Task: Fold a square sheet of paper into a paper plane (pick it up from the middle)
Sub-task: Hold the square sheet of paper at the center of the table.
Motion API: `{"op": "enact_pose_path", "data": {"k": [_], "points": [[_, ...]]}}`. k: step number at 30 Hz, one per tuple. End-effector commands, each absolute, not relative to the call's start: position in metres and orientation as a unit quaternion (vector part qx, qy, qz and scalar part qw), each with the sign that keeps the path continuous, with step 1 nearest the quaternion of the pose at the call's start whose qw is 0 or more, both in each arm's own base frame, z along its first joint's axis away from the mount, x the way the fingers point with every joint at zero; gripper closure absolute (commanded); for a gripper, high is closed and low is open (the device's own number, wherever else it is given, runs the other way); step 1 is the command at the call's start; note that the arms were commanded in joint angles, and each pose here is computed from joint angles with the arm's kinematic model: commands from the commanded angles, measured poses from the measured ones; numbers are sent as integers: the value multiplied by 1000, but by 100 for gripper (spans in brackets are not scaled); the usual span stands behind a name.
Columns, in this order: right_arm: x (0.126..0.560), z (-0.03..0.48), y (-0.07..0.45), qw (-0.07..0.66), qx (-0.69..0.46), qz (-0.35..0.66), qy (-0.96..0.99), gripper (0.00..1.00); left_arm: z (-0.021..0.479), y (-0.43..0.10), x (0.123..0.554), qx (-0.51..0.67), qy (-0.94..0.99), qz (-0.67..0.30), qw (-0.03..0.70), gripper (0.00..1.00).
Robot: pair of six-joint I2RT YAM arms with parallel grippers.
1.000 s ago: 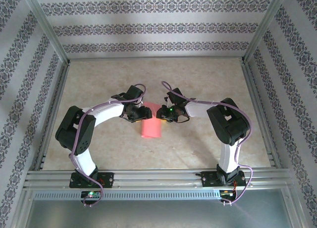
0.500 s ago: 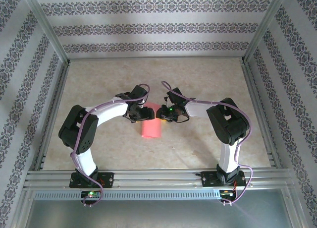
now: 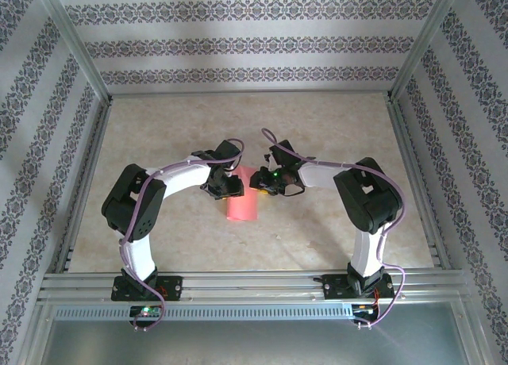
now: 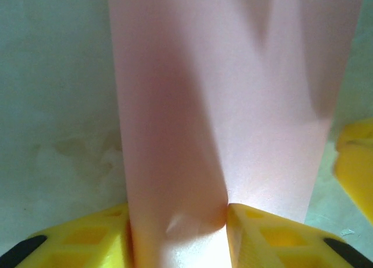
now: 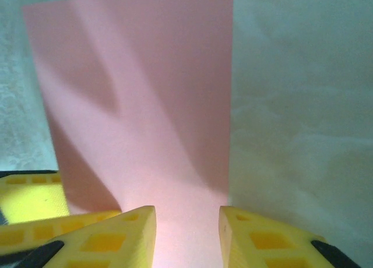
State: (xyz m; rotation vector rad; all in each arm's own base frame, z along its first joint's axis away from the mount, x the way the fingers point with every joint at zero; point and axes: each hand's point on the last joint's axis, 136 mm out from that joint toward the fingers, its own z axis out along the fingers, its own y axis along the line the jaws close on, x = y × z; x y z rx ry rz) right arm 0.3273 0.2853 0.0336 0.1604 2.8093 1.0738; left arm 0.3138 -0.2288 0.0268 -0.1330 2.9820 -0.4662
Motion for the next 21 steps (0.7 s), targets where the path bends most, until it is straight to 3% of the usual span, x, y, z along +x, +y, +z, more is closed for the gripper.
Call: {"op": "enact_pose_path", "data": {"k": [1, 21], "points": [[338, 63, 276, 106, 50, 373, 920, 64, 23, -218, 310, -54, 986, -149, 58, 63], [337, 45, 276, 93, 56, 361, 926, 64, 13, -200, 311, -82, 985, -141, 53, 78]]}}
